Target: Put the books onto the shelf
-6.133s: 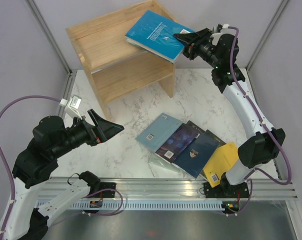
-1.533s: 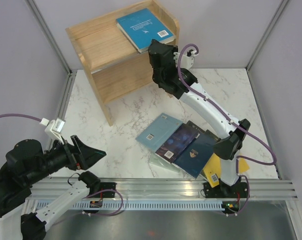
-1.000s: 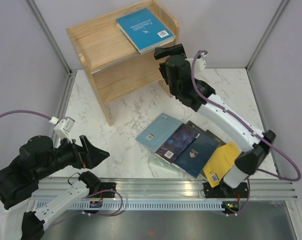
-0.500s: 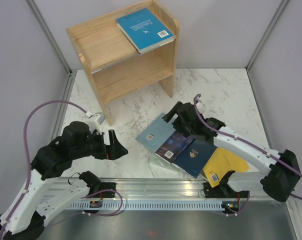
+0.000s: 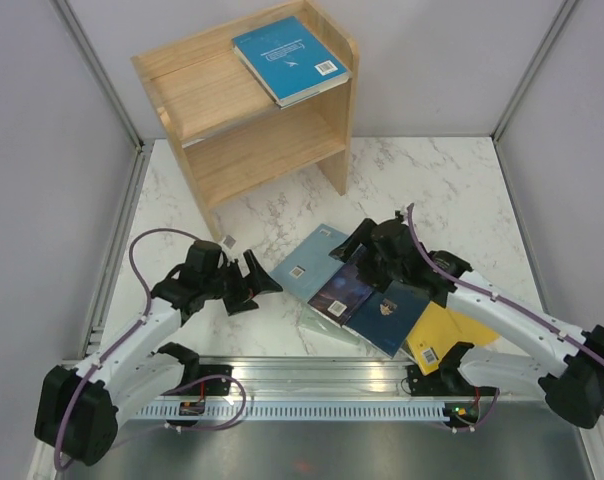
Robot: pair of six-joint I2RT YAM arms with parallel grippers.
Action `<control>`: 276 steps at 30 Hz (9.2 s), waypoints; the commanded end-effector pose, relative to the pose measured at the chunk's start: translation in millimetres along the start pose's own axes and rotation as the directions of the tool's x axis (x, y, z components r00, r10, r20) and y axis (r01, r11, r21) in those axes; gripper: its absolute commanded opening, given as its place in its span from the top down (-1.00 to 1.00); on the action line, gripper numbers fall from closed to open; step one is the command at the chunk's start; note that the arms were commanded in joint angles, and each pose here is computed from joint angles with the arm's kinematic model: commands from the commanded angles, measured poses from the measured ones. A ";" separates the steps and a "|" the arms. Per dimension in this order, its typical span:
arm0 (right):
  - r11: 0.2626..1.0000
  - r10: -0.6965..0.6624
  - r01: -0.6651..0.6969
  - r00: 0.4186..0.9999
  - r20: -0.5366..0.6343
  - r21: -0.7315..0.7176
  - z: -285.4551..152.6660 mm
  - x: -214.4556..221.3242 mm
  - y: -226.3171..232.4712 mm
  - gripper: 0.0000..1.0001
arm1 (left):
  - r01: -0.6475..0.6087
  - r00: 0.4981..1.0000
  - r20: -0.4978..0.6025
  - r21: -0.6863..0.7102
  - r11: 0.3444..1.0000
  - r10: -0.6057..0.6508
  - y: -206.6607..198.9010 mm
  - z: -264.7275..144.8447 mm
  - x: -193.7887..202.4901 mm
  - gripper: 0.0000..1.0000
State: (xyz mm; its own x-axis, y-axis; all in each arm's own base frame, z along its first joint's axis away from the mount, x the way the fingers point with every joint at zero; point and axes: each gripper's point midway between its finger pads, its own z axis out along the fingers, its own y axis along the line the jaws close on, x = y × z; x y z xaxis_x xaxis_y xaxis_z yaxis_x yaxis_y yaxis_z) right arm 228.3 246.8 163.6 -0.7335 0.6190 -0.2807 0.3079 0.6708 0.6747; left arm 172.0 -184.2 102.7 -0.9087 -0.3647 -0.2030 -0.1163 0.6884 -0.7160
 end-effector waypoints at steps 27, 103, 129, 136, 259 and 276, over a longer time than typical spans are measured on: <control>0.985 -0.144 0.143 0.990 -0.004 0.095 -58.4 -34.3 -53.9 -0.96 | 0.588 0.800 0.182 -0.044 0.808 -0.572 47.0 133.0 -13.5 -0.96; 0.717 -0.220 0.049 0.962 -0.160 -0.695 -121.8 -2.4 83.6 0.26 | -0.050 0.974 -0.134 0.666 0.744 0.185 -177.6 -84.5 -33.0 0.95; 0.611 -0.001 0.159 0.980 0.201 -0.776 -242.9 -126.8 201.6 1.00 | -0.183 0.958 0.249 0.153 0.971 0.141 -131.4 -138.4 -57.9 -1.00; 0.569 0.199 0.088 0.950 0.241 -0.817 -265.4 -177.9 244.5 1.00 | -0.162 0.966 0.223 0.134 0.978 0.130 -120.7 -136.2 -49.2 -0.99; 0.920 0.098 0.042 0.938 0.332 -0.391 -70.3 -142.9 162.0 -0.96 | -0.167 0.986 0.011 0.072 0.983 0.167 -73.6 -71.6 -35.1 -1.00; 0.989 -0.046 0.019 0.982 -0.185 -0.146 32.4 103.7 4.0 -0.96 | -0.222 0.975 -0.038 -0.070 0.973 0.220 -20.8 38.1 -95.4 -1.00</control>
State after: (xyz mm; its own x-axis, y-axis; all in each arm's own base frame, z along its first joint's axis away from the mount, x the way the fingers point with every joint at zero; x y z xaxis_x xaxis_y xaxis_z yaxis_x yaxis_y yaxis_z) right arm 174.7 312.0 112.0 -0.8555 0.4687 -0.2200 0.1877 0.6768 0.7119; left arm 244.3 -177.5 115.1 -0.9444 -0.2499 -0.2138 -0.0741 0.7951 -0.6019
